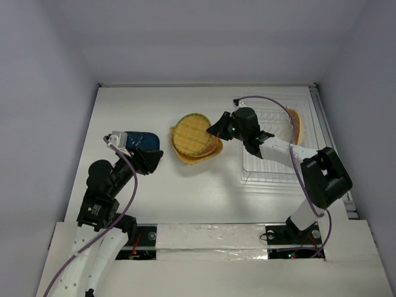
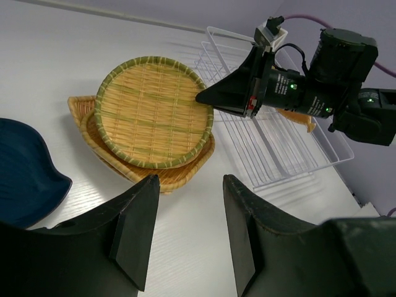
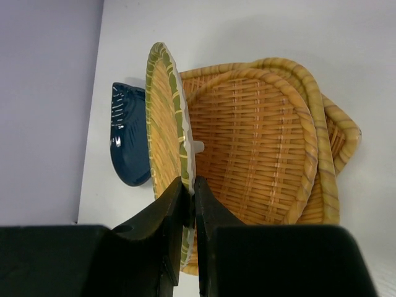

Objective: Unload the plates from the dish rack

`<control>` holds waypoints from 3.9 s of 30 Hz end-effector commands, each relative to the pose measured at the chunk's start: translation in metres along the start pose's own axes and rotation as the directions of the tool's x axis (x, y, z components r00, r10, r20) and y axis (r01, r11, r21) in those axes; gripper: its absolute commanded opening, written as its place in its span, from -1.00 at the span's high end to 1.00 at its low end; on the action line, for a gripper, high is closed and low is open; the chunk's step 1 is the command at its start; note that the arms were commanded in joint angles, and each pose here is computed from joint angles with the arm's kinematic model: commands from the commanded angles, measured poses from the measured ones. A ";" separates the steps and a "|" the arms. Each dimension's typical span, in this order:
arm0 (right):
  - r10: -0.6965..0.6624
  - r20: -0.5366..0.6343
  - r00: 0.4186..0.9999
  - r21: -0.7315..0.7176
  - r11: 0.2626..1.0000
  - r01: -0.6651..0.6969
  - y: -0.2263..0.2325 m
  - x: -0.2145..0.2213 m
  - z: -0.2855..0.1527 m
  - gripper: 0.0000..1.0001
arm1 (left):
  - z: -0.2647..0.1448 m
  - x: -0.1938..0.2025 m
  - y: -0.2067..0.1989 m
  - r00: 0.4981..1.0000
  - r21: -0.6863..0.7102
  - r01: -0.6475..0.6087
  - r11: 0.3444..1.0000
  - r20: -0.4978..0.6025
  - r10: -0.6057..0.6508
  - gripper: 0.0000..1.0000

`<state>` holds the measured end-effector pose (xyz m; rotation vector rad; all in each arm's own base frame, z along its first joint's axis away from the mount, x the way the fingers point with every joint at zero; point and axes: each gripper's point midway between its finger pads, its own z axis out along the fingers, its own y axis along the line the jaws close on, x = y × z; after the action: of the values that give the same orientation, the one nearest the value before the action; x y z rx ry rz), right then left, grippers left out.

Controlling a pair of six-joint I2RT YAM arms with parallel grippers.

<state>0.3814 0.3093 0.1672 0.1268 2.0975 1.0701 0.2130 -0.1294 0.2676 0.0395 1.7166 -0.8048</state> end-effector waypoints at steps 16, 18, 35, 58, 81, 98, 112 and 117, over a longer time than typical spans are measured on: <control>0.012 0.108 0.994 0.087 0.996 -0.021 -0.024 -0.007 0.001 0.14 | -0.002 -0.014 -0.008 0.998 0.031 -0.019 0.999 0.059 0.017 0.15; 0.007 0.119 0.993 0.089 0.996 -0.018 -0.023 -0.010 -0.003 0.14 | -0.002 -0.015 -0.008 0.998 0.031 -0.019 0.999 0.061 0.017 0.15; -0.426 0.348 0.835 0.775 0.632 0.000 -0.092 -0.126 -0.180 1.00 | -0.005 -0.017 -0.010 0.997 0.041 -0.025 0.999 0.074 0.022 0.15; -0.345 0.065 0.936 0.995 0.099 -0.033 -0.251 -0.130 -0.256 -0.21 | -0.034 -0.026 -0.048 0.988 0.170 -0.070 0.983 0.151 0.044 0.22; -0.322 -0.176 0.930 0.964 -0.250 0.096 -0.250 -0.143 -0.291 1.00 | -0.057 -0.035 -0.063 0.977 0.218 -0.083 0.972 0.212 0.036 0.13; -0.503 -0.243 0.829 0.864 -0.501 -0.050 -0.228 -0.144 -0.288 1.00 | -0.054 -0.033 -0.062 0.980 0.212 -0.076 0.974 0.197 0.033 0.12; -0.603 -0.070 0.794 0.901 -0.380 -0.209 -0.179 -0.184 -0.306 1.00 | -0.048 -0.029 -0.060 0.984 0.206 -0.071 0.976 0.177 0.034 0.12; -0.613 -0.060 0.788 0.901 -0.373 -0.221 -0.169 -0.195 -0.307 1.00 | -0.046 -0.027 -0.059 0.985 0.206 -0.069 0.976 0.167 0.034 0.12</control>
<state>0.3414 -0.0682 0.1881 0.6534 1.9669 -1.3545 0.1581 -0.1389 0.3094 0.1473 1.5082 -0.9148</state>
